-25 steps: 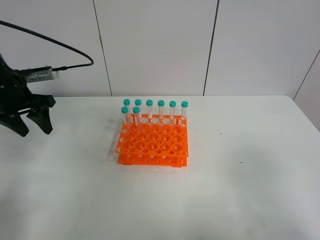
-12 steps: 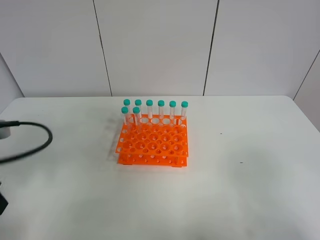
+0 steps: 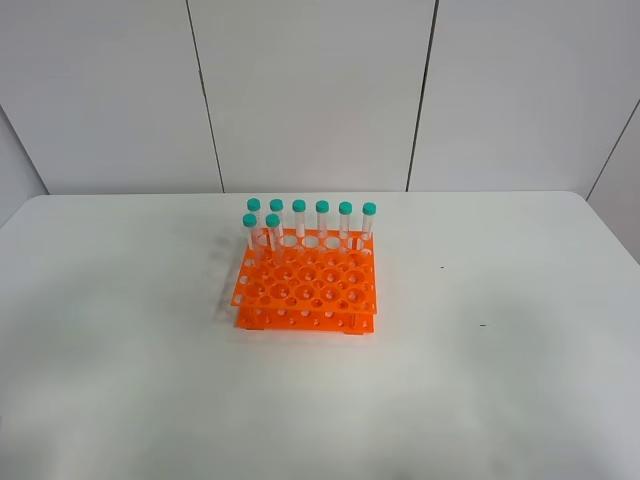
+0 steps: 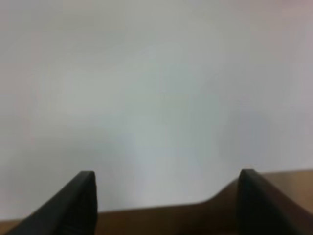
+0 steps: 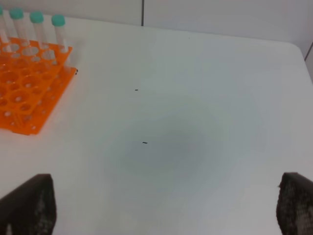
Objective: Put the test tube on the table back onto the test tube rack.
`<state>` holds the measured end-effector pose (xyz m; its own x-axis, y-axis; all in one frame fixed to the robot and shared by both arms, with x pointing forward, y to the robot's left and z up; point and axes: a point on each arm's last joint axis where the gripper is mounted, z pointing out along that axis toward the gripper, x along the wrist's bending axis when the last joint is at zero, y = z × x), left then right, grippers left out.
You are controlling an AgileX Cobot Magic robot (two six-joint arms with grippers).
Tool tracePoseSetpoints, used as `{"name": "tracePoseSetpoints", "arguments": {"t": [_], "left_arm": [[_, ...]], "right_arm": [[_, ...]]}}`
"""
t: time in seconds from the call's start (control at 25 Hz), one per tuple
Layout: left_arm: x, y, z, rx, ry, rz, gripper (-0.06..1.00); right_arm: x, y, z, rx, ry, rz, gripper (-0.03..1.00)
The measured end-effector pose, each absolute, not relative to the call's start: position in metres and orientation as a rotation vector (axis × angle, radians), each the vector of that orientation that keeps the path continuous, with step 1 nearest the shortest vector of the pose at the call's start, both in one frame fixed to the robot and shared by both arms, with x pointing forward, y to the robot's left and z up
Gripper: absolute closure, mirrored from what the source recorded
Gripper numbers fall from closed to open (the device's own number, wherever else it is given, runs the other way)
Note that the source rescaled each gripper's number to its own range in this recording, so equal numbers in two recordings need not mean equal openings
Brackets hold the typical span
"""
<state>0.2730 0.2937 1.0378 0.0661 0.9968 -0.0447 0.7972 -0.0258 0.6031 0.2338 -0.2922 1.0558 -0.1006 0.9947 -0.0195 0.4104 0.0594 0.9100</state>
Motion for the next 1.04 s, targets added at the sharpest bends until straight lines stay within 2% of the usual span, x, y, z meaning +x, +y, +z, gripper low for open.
{"name": "tracePoseSetpoints", "arguments": {"t": [0.52,1.04], "left_arm": [[0.228,0.292,1.041,1.665,1.595,0.794,-0.02],[0.228,0.292,1.040,1.646,1.608,0.789,-0.02]], "right_arm": [[0.234,-0.292,1.056,1.437,1.610,1.016,-0.03],[0.234,-0.292,1.056,1.437,1.610,1.016,-0.03]]}}
